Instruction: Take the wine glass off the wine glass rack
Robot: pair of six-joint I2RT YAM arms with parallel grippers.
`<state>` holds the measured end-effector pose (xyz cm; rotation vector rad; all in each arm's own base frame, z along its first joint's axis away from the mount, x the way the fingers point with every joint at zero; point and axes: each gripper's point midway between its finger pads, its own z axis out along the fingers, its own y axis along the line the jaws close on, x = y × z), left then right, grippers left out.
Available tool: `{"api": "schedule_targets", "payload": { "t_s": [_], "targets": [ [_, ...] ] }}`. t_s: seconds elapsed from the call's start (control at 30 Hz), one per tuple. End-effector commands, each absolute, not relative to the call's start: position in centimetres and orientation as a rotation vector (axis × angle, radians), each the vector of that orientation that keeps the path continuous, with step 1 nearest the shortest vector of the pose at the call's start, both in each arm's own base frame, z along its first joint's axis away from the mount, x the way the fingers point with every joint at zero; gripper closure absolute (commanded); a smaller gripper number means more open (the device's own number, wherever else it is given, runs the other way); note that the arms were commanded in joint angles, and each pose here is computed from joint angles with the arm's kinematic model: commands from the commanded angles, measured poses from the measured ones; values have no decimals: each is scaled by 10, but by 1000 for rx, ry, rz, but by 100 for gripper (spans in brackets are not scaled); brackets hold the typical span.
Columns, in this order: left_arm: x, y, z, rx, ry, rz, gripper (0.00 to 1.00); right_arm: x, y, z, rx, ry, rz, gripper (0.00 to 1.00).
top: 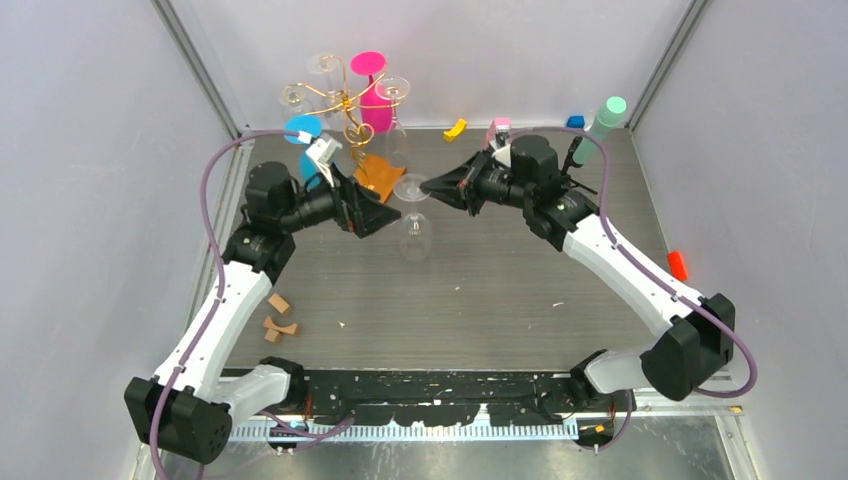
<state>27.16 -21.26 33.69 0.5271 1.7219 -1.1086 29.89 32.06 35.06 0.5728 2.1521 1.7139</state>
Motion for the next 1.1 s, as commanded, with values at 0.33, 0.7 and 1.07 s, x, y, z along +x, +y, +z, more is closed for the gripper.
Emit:
{"api": "schedule_targets", "payload": {
  "t_s": [0.33,0.7,1.07],
  "targets": [
    [227,-260,343,683,1510,-1390,31,239,313,413,521,1881,2034,100],
    [221,-272,348,767,1439,-1439,67,227,318,425,554,1858,2169,100],
    [235,-261,348,641,1503,-1324,100,226,317,418,475,1827,2138,42]
  ]
}}
